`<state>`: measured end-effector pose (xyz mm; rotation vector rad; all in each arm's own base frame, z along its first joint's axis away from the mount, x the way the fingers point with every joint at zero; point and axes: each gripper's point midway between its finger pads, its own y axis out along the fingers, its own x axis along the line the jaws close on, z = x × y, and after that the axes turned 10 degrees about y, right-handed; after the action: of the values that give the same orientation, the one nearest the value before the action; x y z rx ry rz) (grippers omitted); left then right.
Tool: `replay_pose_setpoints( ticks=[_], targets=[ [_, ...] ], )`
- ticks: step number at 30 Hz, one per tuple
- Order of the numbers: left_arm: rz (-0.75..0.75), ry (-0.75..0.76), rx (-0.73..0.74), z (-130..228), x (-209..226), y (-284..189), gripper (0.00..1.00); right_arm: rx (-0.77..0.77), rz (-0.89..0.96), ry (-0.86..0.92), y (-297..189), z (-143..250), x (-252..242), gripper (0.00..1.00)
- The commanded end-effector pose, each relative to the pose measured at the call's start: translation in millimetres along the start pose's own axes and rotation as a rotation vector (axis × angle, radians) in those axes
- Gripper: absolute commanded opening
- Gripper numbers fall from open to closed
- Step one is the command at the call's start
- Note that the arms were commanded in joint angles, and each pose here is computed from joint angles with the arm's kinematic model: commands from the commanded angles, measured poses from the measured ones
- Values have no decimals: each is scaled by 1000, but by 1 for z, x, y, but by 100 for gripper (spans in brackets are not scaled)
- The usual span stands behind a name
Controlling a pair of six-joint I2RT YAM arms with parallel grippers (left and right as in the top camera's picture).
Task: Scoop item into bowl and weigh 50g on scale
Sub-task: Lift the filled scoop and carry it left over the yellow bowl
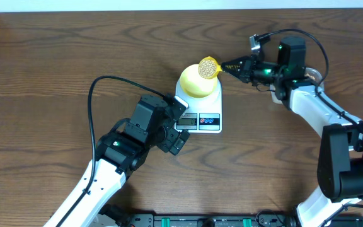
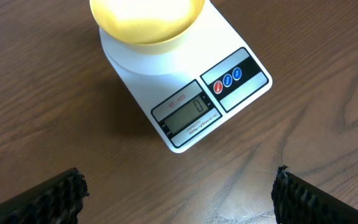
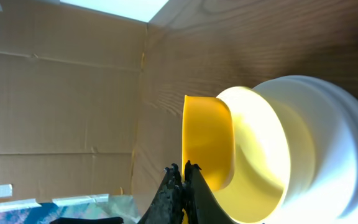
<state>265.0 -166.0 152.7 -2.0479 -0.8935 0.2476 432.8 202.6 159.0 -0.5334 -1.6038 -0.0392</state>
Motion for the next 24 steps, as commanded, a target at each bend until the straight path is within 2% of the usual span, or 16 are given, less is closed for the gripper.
replay_pose_setpoints(
  ticks=[1, 24],
  targets=[
    [2, 8, -10, -2, -1, -2, 98, -6, 17, -50, 7, 3, -3, 1],
    [2, 8, -10, -2, -1, -2, 98, 20, 20, -435, 19, 14, 1, 1]
  ],
)
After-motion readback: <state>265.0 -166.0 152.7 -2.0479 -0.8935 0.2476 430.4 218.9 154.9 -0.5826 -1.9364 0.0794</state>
